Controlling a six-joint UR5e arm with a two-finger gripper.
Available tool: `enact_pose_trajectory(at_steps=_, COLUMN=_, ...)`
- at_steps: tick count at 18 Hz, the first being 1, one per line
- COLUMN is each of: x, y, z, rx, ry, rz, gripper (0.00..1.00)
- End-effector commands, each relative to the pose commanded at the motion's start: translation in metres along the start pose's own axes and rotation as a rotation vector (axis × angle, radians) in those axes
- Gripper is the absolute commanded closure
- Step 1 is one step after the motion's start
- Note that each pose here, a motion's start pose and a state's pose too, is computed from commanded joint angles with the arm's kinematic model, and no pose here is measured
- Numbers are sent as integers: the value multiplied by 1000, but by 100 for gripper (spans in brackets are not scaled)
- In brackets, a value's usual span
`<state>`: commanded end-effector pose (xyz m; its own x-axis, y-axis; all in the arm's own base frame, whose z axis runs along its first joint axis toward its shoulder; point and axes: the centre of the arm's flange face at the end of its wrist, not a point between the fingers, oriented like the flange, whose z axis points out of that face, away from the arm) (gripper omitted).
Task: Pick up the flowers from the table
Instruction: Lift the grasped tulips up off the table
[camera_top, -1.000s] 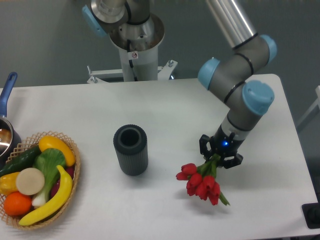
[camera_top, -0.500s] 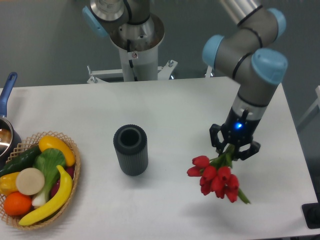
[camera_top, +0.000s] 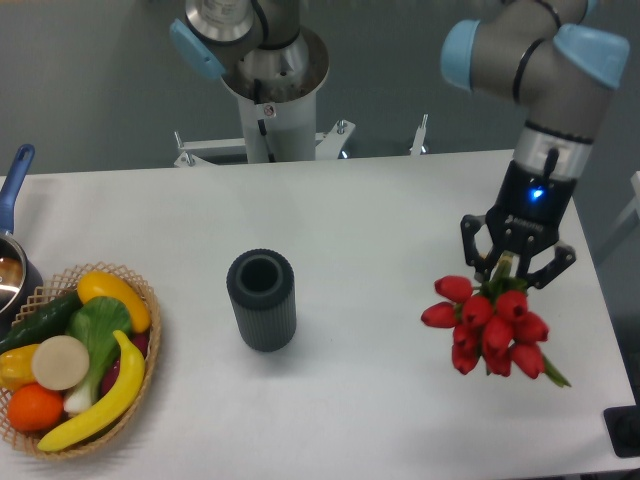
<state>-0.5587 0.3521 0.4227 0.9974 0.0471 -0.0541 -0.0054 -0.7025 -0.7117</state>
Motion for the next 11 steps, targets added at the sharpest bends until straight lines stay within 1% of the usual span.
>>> enact_pose_trajectory(at_steps=3, x=-4, y=2, z=-10, rx=21, ry=-8, rz=-8, gripper=65)
enact_pose_trajectory(at_steps=11, x=-4, y=1, z=-16, rx=39, ry=-10, rz=-8, gripper=65)
